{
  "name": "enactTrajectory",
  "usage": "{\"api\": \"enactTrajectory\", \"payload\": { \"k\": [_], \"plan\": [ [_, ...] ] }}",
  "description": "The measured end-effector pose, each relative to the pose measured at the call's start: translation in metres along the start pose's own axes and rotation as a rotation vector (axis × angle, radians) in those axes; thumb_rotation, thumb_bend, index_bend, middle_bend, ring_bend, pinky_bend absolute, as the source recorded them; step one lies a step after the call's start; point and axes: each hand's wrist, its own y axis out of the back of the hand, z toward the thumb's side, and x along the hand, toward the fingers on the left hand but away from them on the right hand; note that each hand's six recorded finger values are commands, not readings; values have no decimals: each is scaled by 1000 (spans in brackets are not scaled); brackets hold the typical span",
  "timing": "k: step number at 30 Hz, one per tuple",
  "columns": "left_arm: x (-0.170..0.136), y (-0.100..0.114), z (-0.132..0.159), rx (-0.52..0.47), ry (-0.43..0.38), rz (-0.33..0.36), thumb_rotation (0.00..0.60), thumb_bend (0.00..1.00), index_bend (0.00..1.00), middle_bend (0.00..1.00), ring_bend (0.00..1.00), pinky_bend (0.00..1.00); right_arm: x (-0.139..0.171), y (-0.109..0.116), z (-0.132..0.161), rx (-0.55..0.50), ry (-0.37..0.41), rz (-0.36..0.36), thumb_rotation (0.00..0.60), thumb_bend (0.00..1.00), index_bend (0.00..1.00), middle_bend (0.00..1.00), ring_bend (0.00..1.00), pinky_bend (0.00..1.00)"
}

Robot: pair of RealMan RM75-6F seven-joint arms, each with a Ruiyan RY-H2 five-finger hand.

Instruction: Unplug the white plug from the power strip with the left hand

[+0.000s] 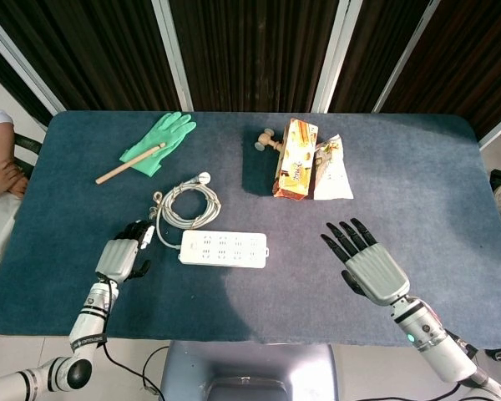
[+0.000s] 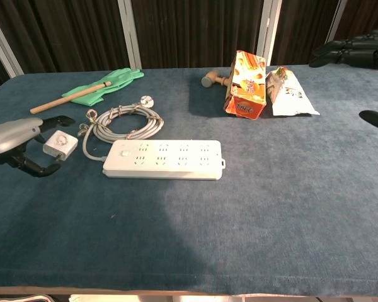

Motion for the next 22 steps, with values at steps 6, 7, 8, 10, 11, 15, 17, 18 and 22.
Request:
{"api": "enactTrajectory", "payload": {
  "k": [6,7,8,10,11,15,17,18,22],
  "plan": [
    [-24,28,-10,15,-27,94,600,422,7,34,21,103,35,-3,-20,-2,-97,36,600,406,0,0,0,43],
    [-32,36,-15,26,-31,128,600,426,12,36,20,98,44,-4,-24,-6,-124,36,600,389,0,0,0,34],
    [-46,46,-23,41,-36,174,600,430,17,39,20,97,54,-4,-28,-9,-151,31,600,373,0,0,0,23],
    [-71,58,-36,58,-39,239,600,436,25,43,20,95,78,-6,-39,-12,-222,14,600,353,0,0,0,9],
    [-90,64,-46,62,-36,277,600,436,28,44,20,94,90,-9,-45,-14,-257,8,600,339,0,0,0,3],
    [-156,69,-80,51,11,353,600,436,27,43,15,86,133,-27,-70,-41,-372,-5,600,323,0,0,0,0],
    [-182,66,-92,43,45,353,600,437,26,44,14,86,147,-35,-80,-71,-412,-10,600,321,0,0,0,0],
    [-187,66,-95,44,52,348,600,437,24,44,15,87,155,-38,-86,-90,-436,-20,600,321,0,0,0,0],
    [-189,60,-101,54,50,267,600,444,8,42,14,87,175,-37,-99,-144,-511,-87,600,320,0,0,0,0]
  ]
}}
